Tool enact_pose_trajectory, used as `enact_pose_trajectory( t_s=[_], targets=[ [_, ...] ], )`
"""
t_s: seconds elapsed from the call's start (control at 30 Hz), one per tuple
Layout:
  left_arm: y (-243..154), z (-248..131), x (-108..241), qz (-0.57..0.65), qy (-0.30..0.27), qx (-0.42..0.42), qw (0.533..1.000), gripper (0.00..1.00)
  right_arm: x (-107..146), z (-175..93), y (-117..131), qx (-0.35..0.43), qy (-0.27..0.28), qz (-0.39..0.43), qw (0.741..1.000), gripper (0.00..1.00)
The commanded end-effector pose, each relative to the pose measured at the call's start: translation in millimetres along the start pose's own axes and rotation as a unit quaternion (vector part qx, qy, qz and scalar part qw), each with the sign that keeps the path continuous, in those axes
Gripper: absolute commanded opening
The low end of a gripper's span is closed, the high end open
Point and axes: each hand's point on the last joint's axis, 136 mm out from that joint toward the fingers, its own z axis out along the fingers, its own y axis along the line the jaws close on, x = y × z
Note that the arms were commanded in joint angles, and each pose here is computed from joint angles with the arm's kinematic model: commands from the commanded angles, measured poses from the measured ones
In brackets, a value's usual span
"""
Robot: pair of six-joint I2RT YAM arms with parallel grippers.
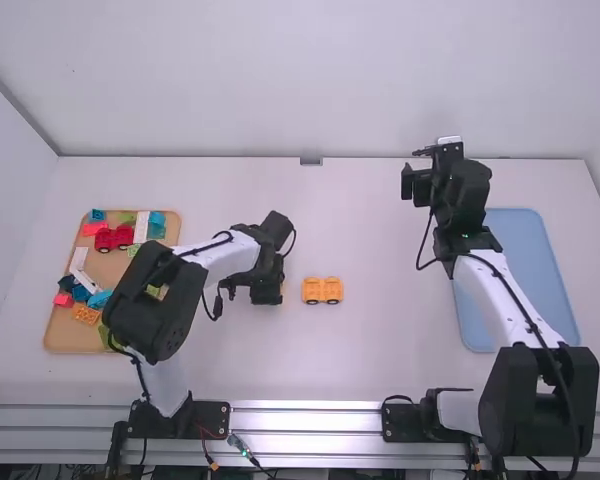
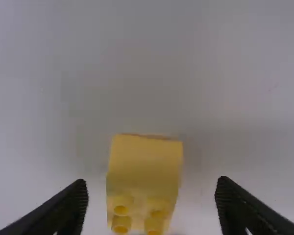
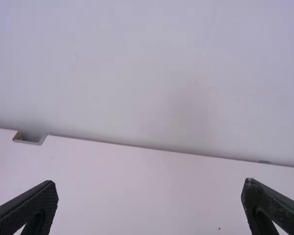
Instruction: Assemble lego blocks to make yellow taxi
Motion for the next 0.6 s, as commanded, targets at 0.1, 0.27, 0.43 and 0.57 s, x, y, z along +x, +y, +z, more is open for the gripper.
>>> enact_pose_trajectory(
  t_s=[0.1,0.27,0.43,0.57],
  targets=[
    [3,3,-4,0.005,-0.011,-0.003,1.000,0.87,-15,2,-4,0.004,-0.014,0.002,1.000,0.99],
    [-6,-6,0,0.054,0.004,-0.001,0.999,0.91,-15,2,-4,0.004,-0.014,0.002,1.000,0.99],
    [-25,-44,17,0.216,0.040,0.004,0.976,0.87,-14,2,-4,0.005,-0.013,0.002,1.000,0.99],
    [-58,-84,28,0.415,0.035,0.052,0.908,0.87,-15,2,-4,0.004,-0.014,0.002,1.000,0.99]
  ],
)
